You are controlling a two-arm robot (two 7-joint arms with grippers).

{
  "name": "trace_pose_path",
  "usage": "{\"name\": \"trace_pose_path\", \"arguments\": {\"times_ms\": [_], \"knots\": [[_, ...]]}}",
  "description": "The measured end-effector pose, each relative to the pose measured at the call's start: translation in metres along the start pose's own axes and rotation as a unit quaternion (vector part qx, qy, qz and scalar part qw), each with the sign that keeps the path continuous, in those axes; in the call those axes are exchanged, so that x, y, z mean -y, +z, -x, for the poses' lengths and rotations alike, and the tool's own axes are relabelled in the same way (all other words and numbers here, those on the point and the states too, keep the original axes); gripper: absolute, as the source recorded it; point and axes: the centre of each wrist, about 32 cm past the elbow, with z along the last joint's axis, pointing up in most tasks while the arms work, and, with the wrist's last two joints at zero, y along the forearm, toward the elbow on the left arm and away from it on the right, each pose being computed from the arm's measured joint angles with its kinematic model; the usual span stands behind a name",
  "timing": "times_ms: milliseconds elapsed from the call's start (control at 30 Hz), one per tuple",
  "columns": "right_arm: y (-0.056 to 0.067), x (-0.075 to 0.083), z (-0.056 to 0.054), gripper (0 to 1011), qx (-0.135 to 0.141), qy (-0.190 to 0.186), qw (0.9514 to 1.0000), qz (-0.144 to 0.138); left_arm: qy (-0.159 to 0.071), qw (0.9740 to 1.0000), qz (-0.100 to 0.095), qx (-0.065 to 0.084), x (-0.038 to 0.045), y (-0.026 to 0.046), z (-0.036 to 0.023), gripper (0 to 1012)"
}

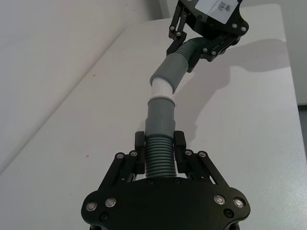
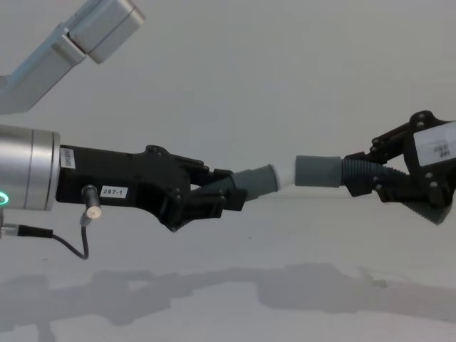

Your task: Use both hands to pick up one end of the pipe from the table, align the ends, and insert them.

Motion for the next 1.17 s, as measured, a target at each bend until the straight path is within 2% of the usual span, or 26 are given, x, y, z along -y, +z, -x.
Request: {"name": "trace_pose_path", "arguments": {"times_ms": [467,1167], "knots": [[0.0048,-0.0009,0.001,268,0.025,0.016,0.9996,-0.004,-0.006,0.9999,-0.005,0.007,-0.0003,0.0006,-0.0006,341],[0.0076,-0.0018,0.0019,268,0.036,0.024,0.999,-0.007,-0.009,0.9999,-0.006,0.009,0.0003,0.0015,-0.0002,341]]}}
